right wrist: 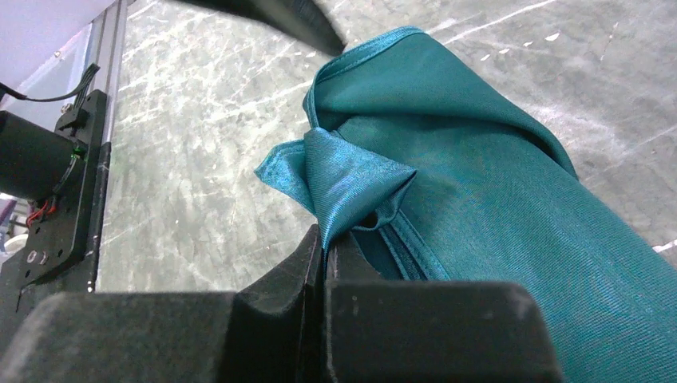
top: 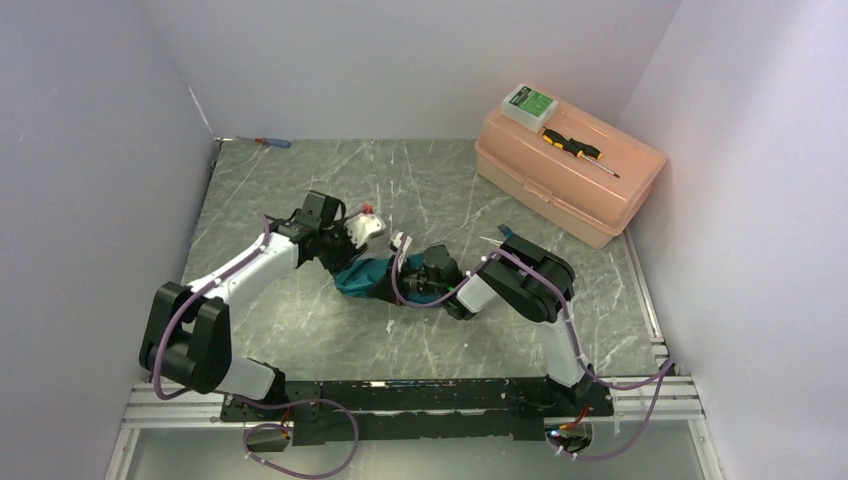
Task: Fold the napkin into a case and place the utensils inside
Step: Pass from the left arm to the right, then grasp the top corner of the smaller rectangle folded napkin from the folded napkin.
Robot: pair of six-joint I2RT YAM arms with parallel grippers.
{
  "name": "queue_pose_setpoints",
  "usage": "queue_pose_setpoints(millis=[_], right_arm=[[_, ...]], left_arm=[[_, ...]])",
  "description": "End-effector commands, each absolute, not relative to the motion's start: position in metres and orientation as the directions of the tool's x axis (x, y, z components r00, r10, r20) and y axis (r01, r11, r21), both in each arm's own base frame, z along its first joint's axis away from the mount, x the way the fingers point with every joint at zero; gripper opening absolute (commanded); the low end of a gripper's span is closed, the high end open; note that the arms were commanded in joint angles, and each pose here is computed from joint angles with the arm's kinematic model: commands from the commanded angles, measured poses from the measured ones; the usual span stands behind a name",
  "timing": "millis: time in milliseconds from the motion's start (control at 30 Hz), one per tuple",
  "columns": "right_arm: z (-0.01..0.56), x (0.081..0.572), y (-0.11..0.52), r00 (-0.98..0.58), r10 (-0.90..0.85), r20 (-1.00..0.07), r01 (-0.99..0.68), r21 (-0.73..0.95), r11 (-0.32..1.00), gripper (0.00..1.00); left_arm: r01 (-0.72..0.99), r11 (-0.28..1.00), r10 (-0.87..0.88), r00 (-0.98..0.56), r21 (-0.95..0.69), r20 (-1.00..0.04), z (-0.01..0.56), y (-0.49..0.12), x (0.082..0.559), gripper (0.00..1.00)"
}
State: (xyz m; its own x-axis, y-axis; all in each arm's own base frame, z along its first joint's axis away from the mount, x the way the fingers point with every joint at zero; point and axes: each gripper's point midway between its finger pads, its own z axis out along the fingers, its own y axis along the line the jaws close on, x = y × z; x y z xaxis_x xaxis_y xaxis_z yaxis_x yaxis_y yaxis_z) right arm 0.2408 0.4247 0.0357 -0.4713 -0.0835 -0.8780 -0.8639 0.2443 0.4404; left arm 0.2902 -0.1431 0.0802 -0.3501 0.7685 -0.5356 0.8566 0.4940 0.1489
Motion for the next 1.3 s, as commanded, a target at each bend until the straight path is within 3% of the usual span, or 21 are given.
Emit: queue_pose_setpoints(millis=[0, 233, 567, 733, 933, 1267], right_arm=[[0.051, 0.247, 0.431, -0.466, -0.055, -0.883, -0.868, 0.444, 0.225, 0.0], [0.056, 0.245, 0.434, -0.513, -0.032, -0.858, -0.841, 0.495, 0.22, 0.0], [0.062, 0.245, 0.442, -0.573, -0.011, -0.819, -0.805, 0.561, 0.194, 0.0], [0.058, 0.243, 0.444, -0.592, -0.041, -0.805, -0.796, 0.576, 0.185, 0.0], [0.051, 0.244, 0.445, -0.631, -0.074, -0.773, -0.769, 0.609, 0.193, 0.0], [0.046, 0.253, 0.441, -0.745, -0.03, -0.667, -0.656, 0.723, 0.214, 0.0]], left_arm=[[0.818, 0.569, 0.686, -0.414, 0.085, -0.599, 0.09, -0.154, 0.306, 0.4], [0.834, 0.552, 0.69, -0.465, -0.013, -0.555, 0.067, -0.157, 0.286, 0.44], [0.814, 0.579, 0.722, -0.477, 0.059, -0.501, 0.045, -0.147, 0.306, 0.42], [0.818, 0.573, 0.728, -0.481, 0.048, -0.488, 0.042, -0.148, 0.307, 0.3], [0.8, 0.595, 0.722, -0.487, 0.08, -0.492, 0.044, -0.146, 0.313, 0.04], [0.761, 0.647, 0.656, -0.522, 0.049, -0.545, 0.073, -0.156, 0.321, 0.03]])
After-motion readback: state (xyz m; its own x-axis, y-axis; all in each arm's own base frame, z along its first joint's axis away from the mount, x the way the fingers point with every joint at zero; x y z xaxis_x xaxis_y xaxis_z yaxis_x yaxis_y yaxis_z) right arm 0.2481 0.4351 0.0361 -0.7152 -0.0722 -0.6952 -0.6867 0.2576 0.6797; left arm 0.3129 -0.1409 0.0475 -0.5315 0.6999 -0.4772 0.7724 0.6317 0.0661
